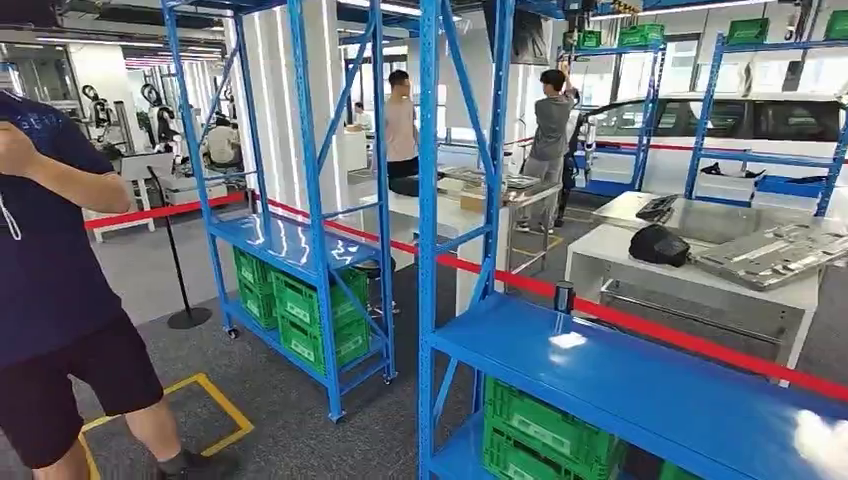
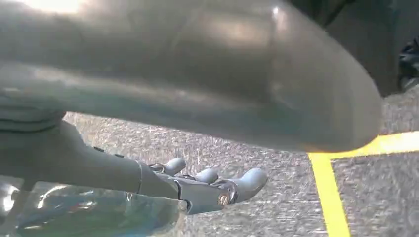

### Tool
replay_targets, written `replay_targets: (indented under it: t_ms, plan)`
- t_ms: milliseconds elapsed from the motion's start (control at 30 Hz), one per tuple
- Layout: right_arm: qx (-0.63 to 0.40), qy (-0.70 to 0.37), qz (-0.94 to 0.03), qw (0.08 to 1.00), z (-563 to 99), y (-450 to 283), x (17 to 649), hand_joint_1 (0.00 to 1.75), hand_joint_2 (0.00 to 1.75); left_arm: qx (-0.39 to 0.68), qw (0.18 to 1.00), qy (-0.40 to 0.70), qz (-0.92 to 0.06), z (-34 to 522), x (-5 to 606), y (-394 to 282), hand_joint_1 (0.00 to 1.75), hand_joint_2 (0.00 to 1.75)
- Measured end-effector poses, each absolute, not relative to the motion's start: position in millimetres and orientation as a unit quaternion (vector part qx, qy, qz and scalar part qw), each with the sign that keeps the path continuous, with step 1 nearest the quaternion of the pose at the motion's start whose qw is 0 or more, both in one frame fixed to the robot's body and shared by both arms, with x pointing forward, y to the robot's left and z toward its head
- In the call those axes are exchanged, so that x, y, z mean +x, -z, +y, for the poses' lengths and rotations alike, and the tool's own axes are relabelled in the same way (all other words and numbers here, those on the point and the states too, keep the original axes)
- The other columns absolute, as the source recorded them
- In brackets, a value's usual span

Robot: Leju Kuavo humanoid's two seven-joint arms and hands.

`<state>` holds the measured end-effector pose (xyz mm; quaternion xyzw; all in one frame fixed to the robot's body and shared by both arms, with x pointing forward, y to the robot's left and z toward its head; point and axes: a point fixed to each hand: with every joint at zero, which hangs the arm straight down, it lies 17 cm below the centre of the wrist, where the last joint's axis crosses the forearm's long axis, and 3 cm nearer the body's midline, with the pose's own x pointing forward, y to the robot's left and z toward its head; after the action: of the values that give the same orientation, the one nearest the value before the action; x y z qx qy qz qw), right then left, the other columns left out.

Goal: Take the parts from the cabinet and place them on the table.

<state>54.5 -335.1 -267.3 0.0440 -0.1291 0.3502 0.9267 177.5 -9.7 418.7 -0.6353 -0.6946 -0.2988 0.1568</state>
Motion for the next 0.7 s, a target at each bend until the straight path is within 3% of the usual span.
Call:
replay_targets:
  t_ms: [700]
  plan:
    - [0.064, -0.368, -0.12, 0.92, -310.7, 270.5, 35.1, 0.0, 0.0, -0.65, 0.191, 0.298, -0.673, -32.8, 173.0, -404.6, 1.75, 1.75]
